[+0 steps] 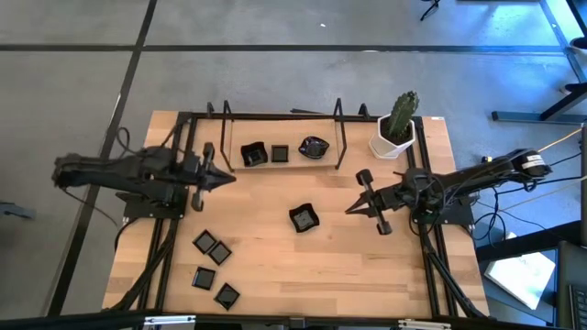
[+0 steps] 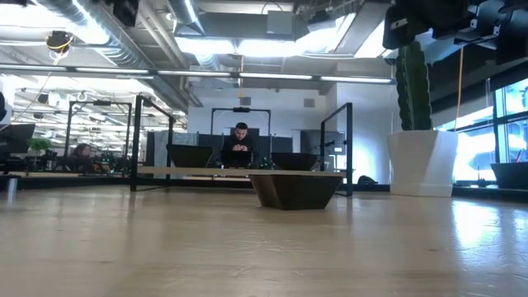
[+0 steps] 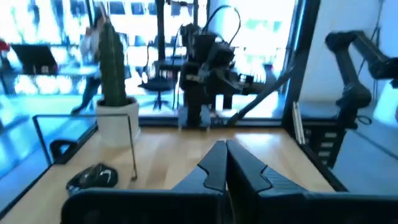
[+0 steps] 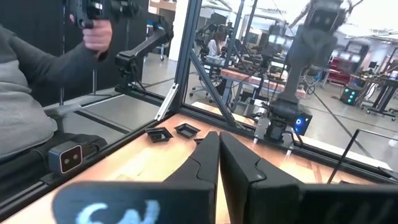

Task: Pick & Place Mini shaped plates
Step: Stack the square plate on top of the square plate on the shelf

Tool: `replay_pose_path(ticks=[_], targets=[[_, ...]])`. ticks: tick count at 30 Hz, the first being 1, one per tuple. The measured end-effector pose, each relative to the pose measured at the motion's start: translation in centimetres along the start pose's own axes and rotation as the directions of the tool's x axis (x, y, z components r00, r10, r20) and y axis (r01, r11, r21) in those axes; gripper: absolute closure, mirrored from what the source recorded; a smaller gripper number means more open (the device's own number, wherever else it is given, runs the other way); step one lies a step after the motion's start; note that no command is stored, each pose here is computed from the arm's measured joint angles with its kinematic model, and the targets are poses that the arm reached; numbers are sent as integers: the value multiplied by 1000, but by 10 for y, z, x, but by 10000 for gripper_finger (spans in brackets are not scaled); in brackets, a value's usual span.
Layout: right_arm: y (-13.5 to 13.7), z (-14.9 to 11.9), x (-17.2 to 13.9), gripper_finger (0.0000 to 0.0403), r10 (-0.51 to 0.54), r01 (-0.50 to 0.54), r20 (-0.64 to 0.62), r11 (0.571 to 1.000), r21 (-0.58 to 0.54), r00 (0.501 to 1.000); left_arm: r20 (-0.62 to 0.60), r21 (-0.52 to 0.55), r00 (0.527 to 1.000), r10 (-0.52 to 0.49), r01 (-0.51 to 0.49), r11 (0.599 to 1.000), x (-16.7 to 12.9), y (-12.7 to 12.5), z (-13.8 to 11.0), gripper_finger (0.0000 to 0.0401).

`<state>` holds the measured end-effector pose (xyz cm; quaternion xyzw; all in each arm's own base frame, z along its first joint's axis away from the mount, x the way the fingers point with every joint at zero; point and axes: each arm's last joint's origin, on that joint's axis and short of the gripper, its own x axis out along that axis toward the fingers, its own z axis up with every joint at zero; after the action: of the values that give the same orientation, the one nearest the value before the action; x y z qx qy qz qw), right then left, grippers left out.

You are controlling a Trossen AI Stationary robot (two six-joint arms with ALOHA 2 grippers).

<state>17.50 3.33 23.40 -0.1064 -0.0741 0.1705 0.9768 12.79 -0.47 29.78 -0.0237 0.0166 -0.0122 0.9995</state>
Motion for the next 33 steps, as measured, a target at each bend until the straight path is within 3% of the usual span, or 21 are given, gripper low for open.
replay_pose_path(ticks=[3, 6, 12, 19, 26, 33], targets=[[0, -2, 2, 387, 0, 0, 1, 1000, -1, 1000, 95, 38, 996, 4, -7, 999, 2, 1, -26, 399], [0, -4, 5, 387, -11, 11, -9, 1000, 2, 1000, 164, 75, 985, 62, -75, 994, 5, 5, -40, 399], [-3, -9, 11, 387, -80, 81, -14, 995, 52, 997, 95, 133, 995, 21, -33, 991, 8, 5, -68, 398], [-2, -15, 17, 387, -75, 76, -27, 996, 55, 997, 32, 130, 999, 43, -47, 990, 8, 6, -84, 399], [-1, -26, 22, 387, -64, 74, -79, 988, 135, 995, 14, 131, 999, 39, -40, 991, 4, 6, -92, 399], [-4, -38, 32, 387, -169, 205, -195, 961, 185, 966, 62, 104, 998, 17, -23, 994, -1, 6, -87, 394]])
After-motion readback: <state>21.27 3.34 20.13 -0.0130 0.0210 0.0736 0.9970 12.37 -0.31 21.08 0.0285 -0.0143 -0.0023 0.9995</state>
